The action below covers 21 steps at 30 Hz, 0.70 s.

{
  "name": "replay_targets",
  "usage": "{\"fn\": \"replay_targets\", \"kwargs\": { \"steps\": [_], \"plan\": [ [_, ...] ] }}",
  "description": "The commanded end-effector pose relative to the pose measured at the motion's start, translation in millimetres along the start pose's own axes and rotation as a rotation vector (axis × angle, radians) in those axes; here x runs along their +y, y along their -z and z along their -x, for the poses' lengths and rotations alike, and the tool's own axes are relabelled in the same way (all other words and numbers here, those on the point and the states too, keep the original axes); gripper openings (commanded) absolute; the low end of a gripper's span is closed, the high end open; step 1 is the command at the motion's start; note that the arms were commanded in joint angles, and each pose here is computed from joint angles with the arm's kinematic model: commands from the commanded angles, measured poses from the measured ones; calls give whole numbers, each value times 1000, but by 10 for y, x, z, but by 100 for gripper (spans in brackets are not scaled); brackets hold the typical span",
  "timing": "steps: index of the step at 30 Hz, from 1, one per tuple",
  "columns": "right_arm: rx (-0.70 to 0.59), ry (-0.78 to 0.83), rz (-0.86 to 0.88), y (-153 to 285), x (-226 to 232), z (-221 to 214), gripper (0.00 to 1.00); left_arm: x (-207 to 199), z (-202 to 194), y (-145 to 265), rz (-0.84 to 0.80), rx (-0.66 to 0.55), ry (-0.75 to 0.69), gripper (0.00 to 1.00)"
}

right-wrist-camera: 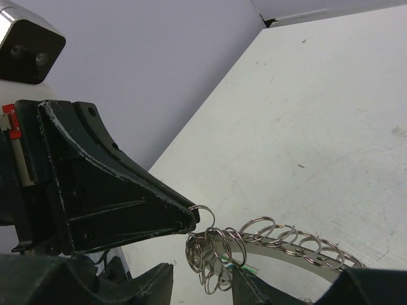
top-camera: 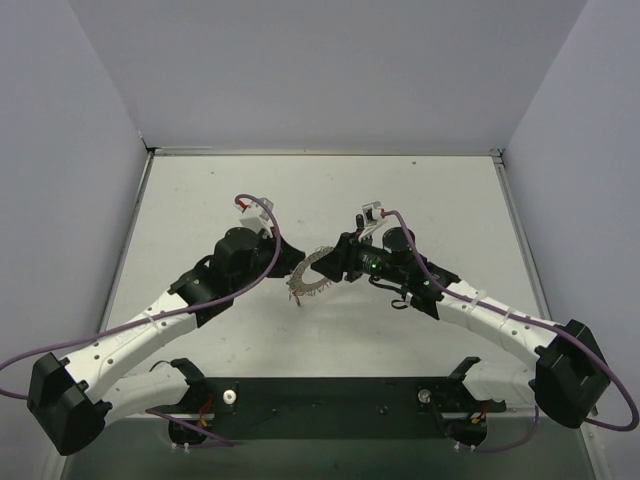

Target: Put the keys on the keyring

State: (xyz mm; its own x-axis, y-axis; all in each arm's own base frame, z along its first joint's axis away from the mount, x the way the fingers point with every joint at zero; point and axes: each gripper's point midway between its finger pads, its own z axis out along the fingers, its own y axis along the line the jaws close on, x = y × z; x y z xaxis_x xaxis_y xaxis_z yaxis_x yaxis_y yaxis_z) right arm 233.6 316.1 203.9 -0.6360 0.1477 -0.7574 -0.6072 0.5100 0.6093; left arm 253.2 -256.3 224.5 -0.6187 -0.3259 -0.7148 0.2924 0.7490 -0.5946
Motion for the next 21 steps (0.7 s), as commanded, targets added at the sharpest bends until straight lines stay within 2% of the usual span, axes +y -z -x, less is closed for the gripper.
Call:
{"fn": "replay_targets", "kwargs": {
  "steps": [1,7,21],
  "plan": [
    [-64,51,18,40,114,208,43,-270,299,88,-107,-105,14,0],
    [-67,47,40,19,152,220,47,-306,303,92,-125,-105,14,0],
    [-98,10,105,-14,264,276,45,-321,296,100,-143,-110,14,0]
  ]
}}
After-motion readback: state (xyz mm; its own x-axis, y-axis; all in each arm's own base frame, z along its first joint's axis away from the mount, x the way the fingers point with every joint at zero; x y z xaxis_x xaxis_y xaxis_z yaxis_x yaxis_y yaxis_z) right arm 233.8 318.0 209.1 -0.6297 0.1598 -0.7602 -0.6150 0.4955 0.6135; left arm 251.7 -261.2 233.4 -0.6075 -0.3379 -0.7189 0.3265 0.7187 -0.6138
